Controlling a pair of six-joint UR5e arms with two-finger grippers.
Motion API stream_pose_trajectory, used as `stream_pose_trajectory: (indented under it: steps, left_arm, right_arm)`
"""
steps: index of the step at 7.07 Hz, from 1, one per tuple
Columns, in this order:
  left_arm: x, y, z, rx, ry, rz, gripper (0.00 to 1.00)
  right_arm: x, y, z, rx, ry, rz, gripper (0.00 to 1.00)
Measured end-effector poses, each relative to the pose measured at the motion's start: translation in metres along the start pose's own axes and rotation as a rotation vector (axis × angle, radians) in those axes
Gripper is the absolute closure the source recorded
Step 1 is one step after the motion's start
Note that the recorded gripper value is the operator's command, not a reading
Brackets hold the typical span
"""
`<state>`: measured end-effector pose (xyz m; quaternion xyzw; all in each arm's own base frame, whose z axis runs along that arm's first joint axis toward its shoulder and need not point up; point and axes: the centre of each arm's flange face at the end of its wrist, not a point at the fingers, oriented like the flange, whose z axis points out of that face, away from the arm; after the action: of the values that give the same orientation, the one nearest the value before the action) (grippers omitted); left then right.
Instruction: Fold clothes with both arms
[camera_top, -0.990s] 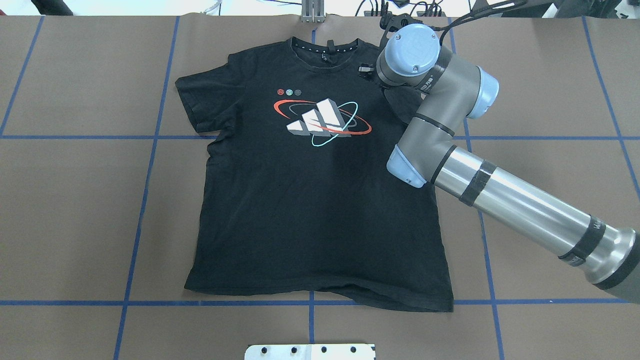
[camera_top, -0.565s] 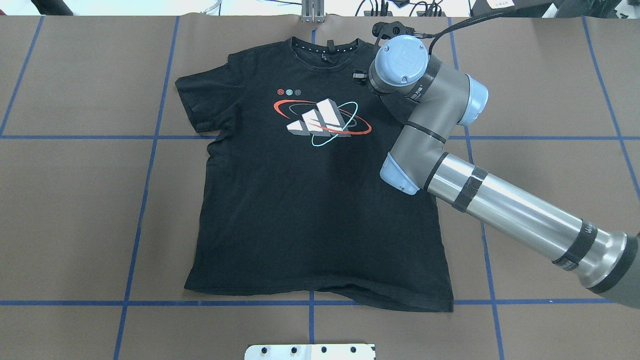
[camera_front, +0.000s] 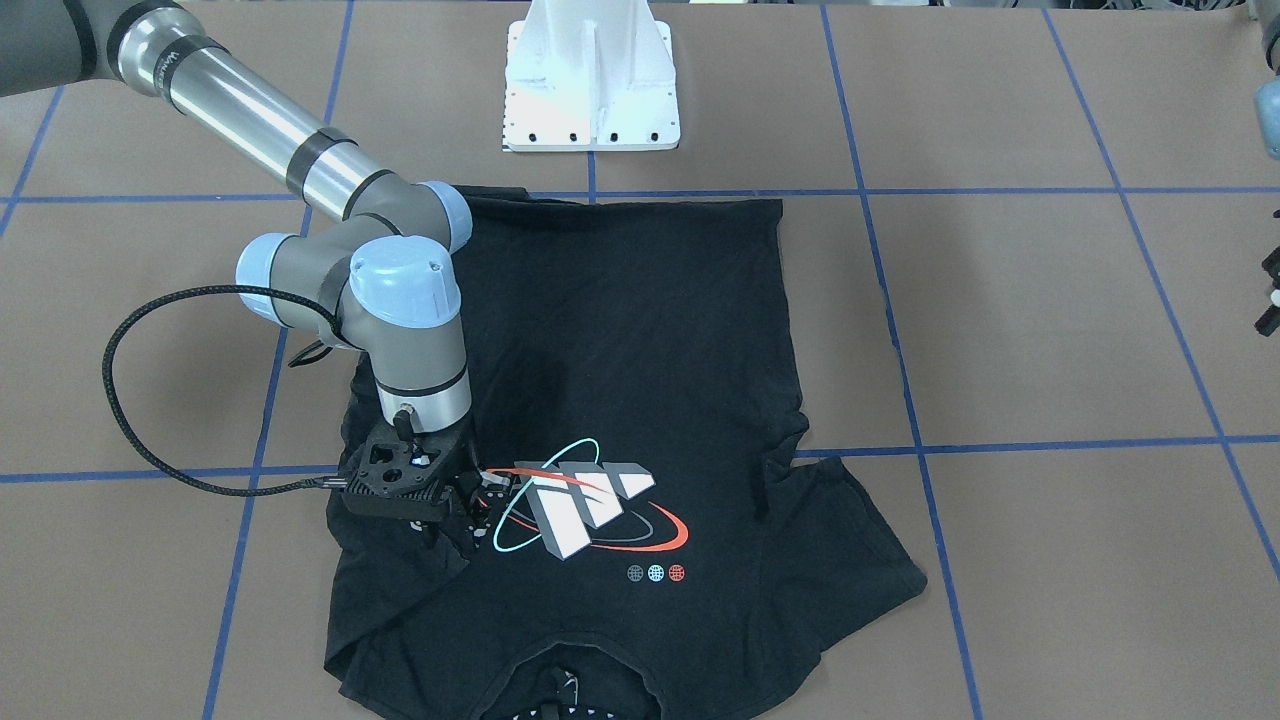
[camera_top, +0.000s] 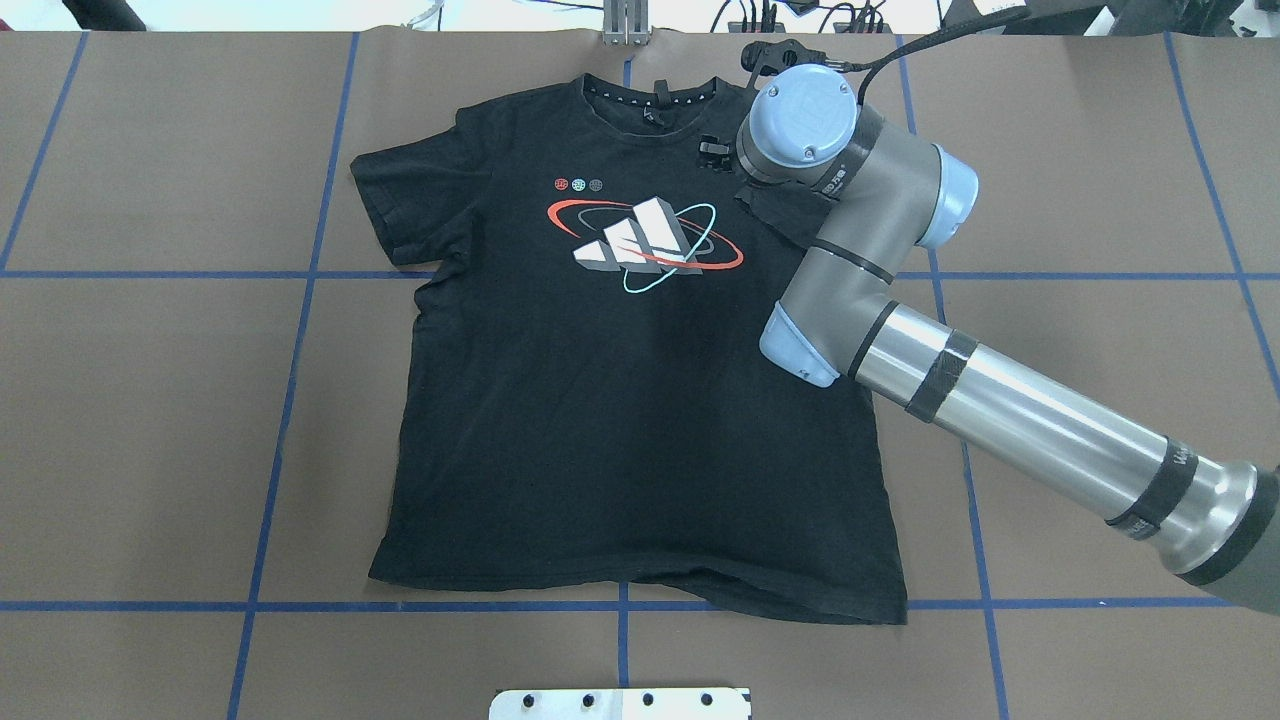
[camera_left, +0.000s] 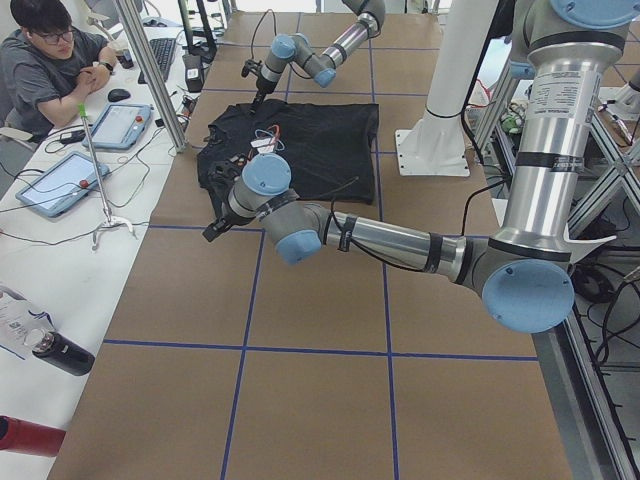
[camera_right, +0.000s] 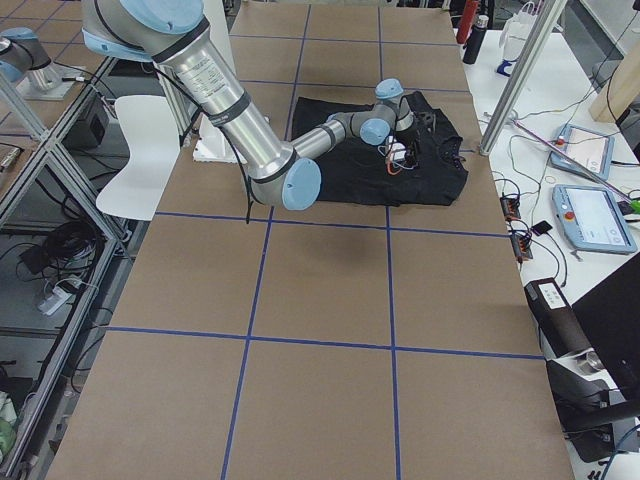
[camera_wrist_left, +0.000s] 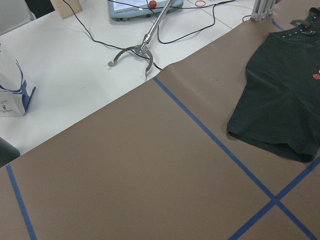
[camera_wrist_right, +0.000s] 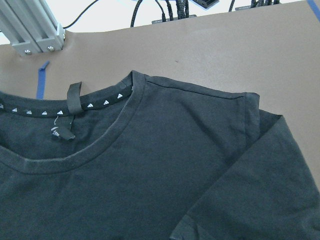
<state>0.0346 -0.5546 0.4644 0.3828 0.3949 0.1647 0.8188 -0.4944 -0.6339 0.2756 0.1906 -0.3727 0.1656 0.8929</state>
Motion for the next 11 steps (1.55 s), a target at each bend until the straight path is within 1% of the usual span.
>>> stream_pose_trajectory:
  steps: [1, 2, 3, 4, 5, 6, 7, 9, 10, 11]
  left_arm:
    - [0.007, -0.006, 0.013, 0.003, -0.029, -0.043, 0.00]
    - [0.019, -0.016, 0.034, 0.008, -0.062, -0.108, 0.00]
    - [0.033, -0.030, 0.064, 0.013, -0.080, -0.190, 0.00]
    - [0.043, -0.043, 0.100, 0.018, -0.088, -0.253, 0.00]
    - [0.049, -0.051, 0.137, 0.039, -0.097, -0.302, 0.00]
    - [0.057, -0.056, 0.171, 0.076, -0.108, -0.348, 0.00]
    - [0.075, -0.058, 0.206, 0.106, -0.122, -0.375, 0.00]
    - [0.117, -0.065, 0.262, 0.136, -0.150, -0.378, 0.00]
    - [0.135, -0.067, 0.283, 0.139, -0.151, -0.370, 0.00]
    - [0.152, -0.066, 0.303, 0.137, -0.153, -0.360, 0.00]
  right_arm:
    - [0.024, -0.016, -0.016, -0.034, 0.003, -0.023, 0.00]
    - [0.061, -0.030, -0.039, -0.055, 0.000, -0.068, 0.00]
    - [0.106, -0.046, -0.063, -0.089, -0.006, -0.115, 0.00]
    - [0.149, -0.064, -0.085, -0.121, -0.017, -0.158, 0.00]
    - [0.192, -0.079, -0.101, -0.147, -0.028, -0.203, 0.00]
    - [0.241, -0.092, -0.111, -0.173, -0.038, -0.249, 0.00]
    - [0.299, -0.103, -0.119, -0.199, -0.043, -0.299, 0.00]
    - [0.408, -0.115, -0.137, -0.235, -0.058, -0.389, 0.00]
    - [0.442, -0.115, -0.143, -0.246, -0.067, -0.412, 0.00]
    - [0.461, -0.113, -0.146, -0.251, -0.072, -0.418, 0.00]
